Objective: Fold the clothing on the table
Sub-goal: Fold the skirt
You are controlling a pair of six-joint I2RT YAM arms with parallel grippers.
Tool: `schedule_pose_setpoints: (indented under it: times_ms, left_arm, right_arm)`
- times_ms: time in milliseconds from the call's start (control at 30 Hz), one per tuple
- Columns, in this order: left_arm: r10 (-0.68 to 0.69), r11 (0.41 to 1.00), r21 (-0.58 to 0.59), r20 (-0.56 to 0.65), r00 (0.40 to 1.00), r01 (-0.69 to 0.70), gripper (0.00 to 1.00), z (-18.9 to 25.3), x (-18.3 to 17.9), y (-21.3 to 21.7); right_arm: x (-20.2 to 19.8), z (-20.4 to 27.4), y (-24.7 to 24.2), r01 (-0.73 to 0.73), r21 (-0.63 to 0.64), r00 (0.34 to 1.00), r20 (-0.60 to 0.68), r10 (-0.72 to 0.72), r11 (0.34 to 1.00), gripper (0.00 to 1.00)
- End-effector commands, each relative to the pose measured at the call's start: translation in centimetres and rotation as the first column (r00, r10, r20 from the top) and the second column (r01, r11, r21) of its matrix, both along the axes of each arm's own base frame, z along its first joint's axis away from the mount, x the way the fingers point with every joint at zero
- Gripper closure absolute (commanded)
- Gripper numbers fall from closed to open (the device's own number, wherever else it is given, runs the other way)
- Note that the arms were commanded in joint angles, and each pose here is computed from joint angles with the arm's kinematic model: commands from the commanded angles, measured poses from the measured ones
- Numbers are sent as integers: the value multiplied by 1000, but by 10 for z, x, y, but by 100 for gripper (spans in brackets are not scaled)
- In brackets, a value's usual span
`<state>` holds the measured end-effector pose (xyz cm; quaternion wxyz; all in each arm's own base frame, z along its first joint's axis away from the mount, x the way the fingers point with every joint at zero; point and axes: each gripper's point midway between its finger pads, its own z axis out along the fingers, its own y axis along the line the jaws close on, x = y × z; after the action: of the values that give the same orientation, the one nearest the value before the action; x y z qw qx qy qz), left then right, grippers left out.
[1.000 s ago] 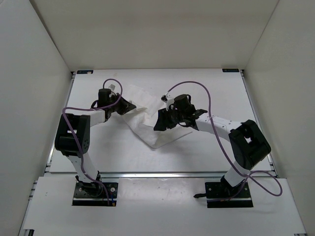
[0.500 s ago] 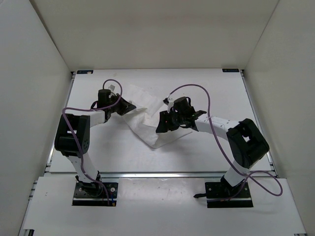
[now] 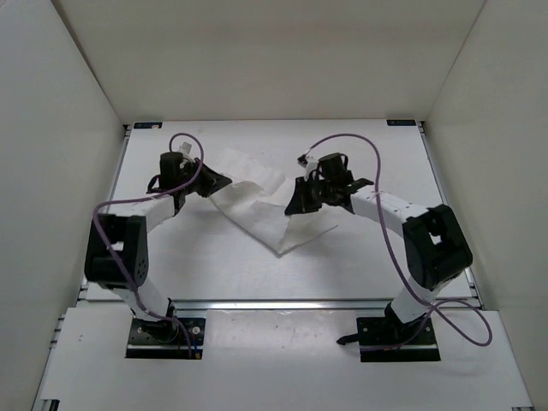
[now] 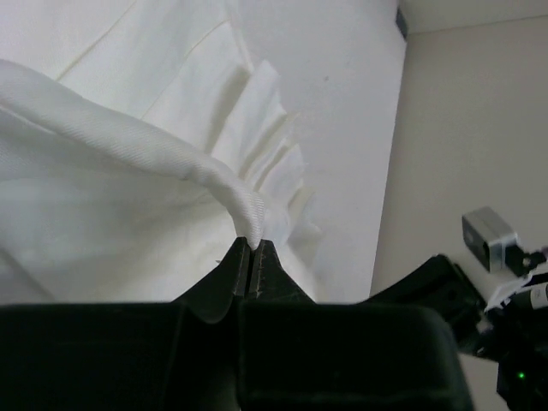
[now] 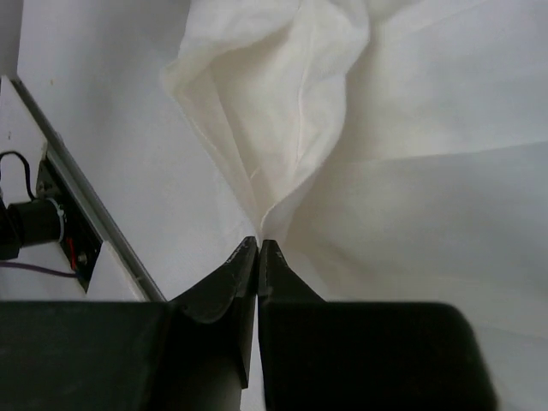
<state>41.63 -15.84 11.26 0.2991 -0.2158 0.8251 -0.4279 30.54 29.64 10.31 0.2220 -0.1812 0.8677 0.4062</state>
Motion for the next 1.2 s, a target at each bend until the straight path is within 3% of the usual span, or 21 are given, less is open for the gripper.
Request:
schedule_pose_setpoints:
  times_ms: [0,233,367,400,433,600,667,867,1167]
  left_arm:
    - [-6,1000,13,197,980,3,100,79,-12,4]
    - [-10,1000,14,248,969,7,100,99,-95,3]
    - [-15,1000,15,233,972,12,100,85,-147,3]
    - [-14,1000,14,180,983,12,100,67,-157,3]
    - [-16,1000,-6,218,976,18,100,76,-168,1]
    - [-27,997,-70,177,984,39,100,57,-215,-3]
    - [-14,993,-115,210,978,38,100,73,-226,-4]
    - [2,986,-165,203,979,32,100,81,-216,-6]
    - [194,980,-90,193,962,-179,100,61,-136,24]
  right_arm:
    - [34,88,-37,60,23,962,267,-63,998,100]
    - [7,114,-101,170,-26,922,358,-150,985,100]
    - [-33,94,-111,152,-72,938,325,-121,986,100]
    - [-46,95,-114,146,-75,936,333,-113,986,100]
    - [-54,97,-117,146,-72,933,342,-113,987,100]
    - [-111,78,-135,147,-108,952,287,-111,983,100]
    - [-127,83,-140,144,-73,953,279,-119,987,100]
    - [-119,75,-160,211,-83,958,216,-189,974,100]
    - [-1,52,-182,392,-68,917,105,-384,918,100]
